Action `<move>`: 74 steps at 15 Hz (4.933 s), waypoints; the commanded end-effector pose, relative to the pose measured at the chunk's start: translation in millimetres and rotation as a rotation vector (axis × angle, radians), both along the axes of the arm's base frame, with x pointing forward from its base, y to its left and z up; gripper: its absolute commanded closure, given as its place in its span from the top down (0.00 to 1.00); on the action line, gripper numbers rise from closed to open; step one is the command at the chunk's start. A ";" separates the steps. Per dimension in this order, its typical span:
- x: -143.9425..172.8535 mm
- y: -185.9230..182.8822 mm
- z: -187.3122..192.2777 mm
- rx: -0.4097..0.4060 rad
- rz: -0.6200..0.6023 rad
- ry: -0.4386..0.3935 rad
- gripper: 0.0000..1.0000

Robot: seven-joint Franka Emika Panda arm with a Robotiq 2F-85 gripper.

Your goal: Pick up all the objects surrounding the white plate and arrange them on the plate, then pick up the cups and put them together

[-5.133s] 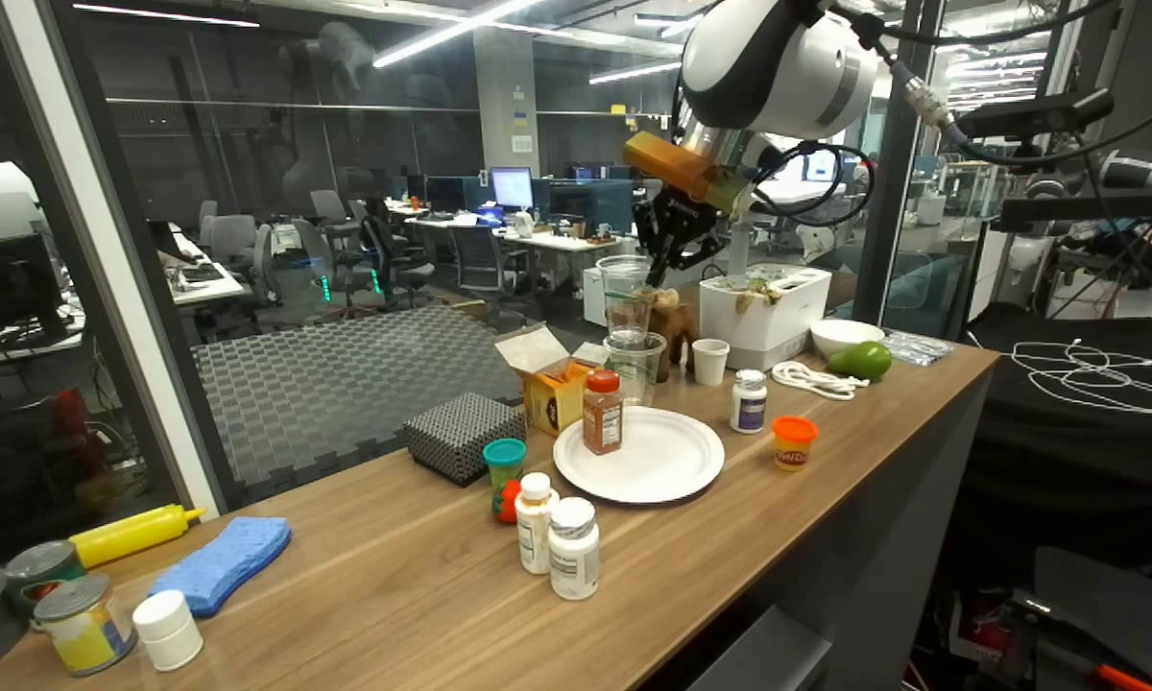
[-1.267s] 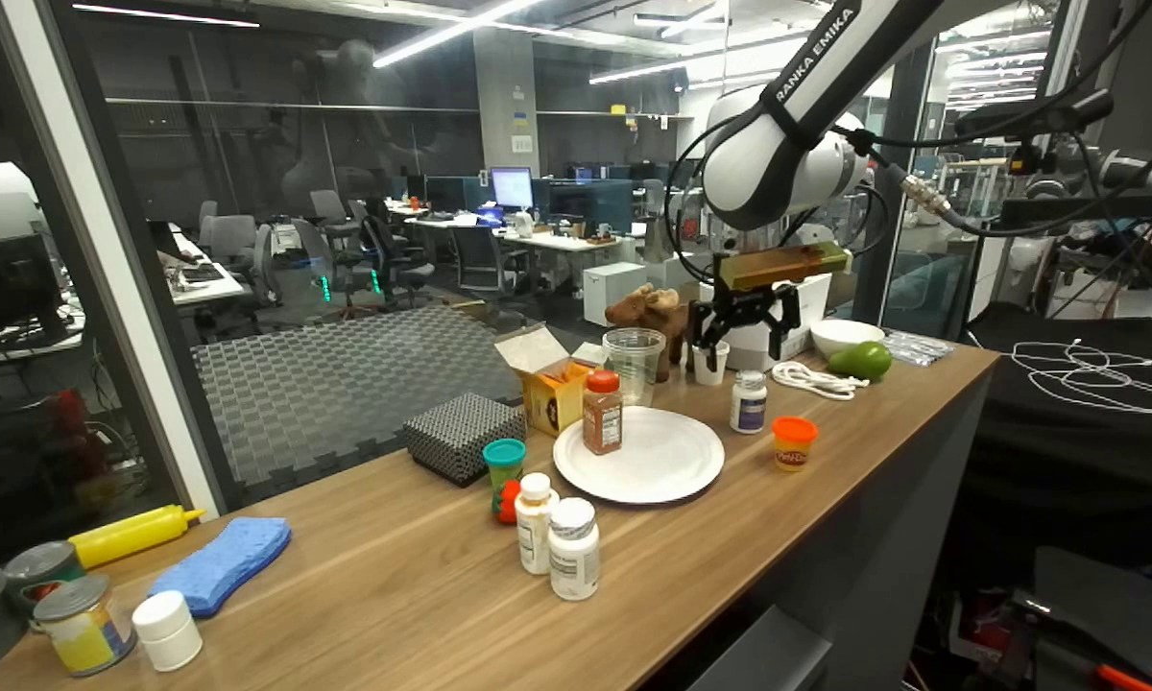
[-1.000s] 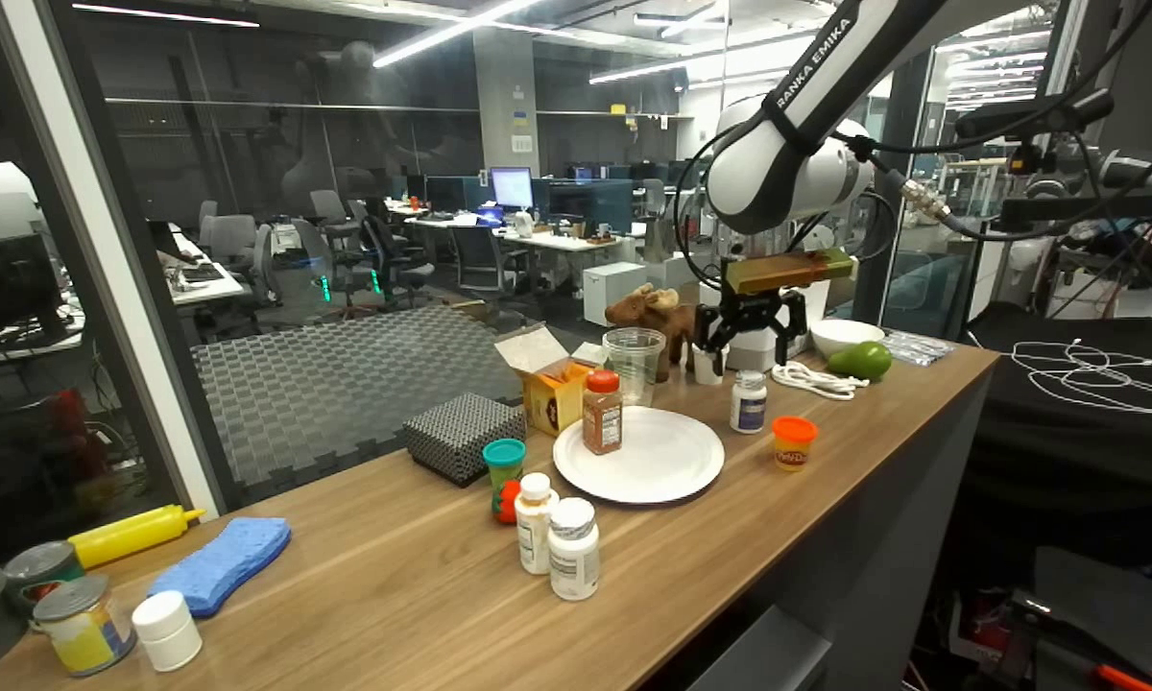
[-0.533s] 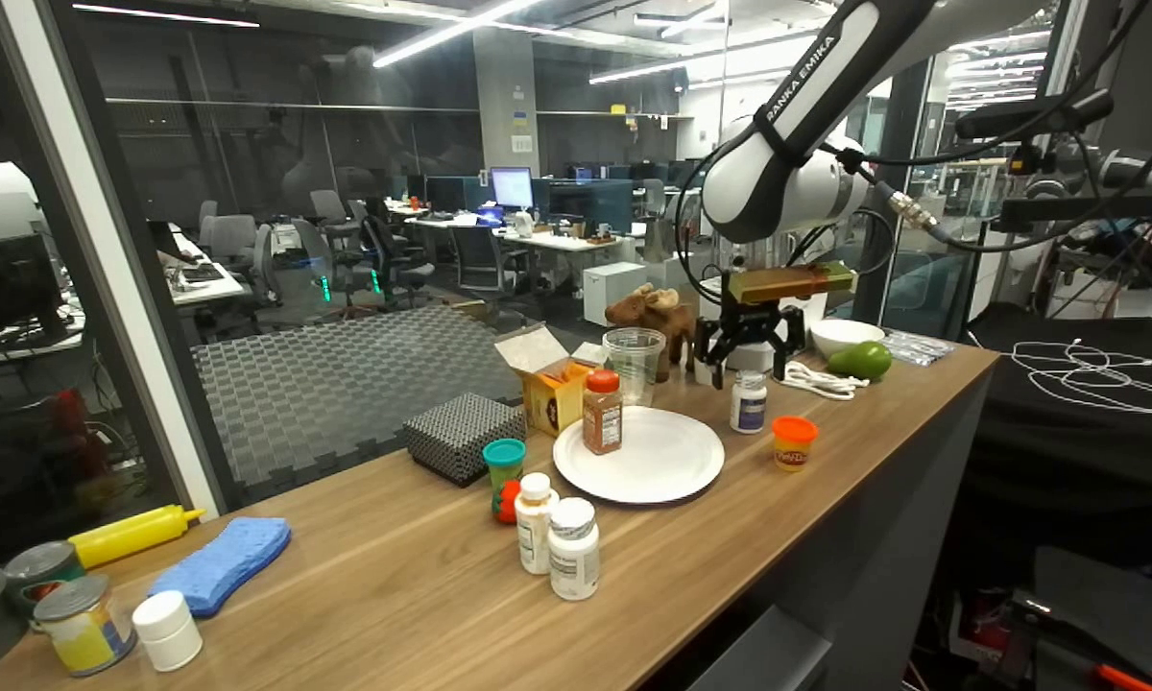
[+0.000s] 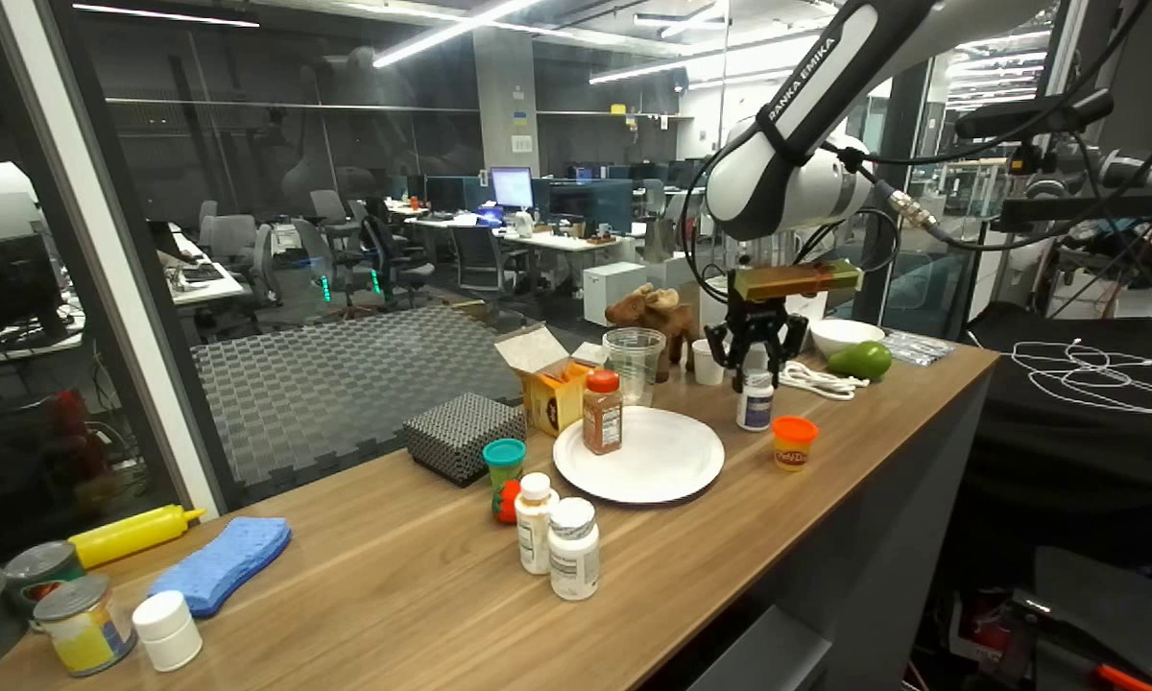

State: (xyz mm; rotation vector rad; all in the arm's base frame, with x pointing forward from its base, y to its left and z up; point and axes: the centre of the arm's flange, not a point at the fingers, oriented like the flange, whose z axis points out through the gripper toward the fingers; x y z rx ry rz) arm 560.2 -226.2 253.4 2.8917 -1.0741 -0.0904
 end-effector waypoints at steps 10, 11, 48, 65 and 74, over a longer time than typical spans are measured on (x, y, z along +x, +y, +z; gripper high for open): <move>19.3 30.2 81.3 -0.033 0.030 -0.035 0.26; 27.3 41.2 84.0 -0.032 0.051 -0.026 0.26; 99.4 104.2 25.5 0.078 -0.163 0.005 1.00; 64.6 227.0 139.7 -0.080 0.195 -0.082 1.00; 2.1 195.6 102.4 -0.175 0.140 -0.010 1.00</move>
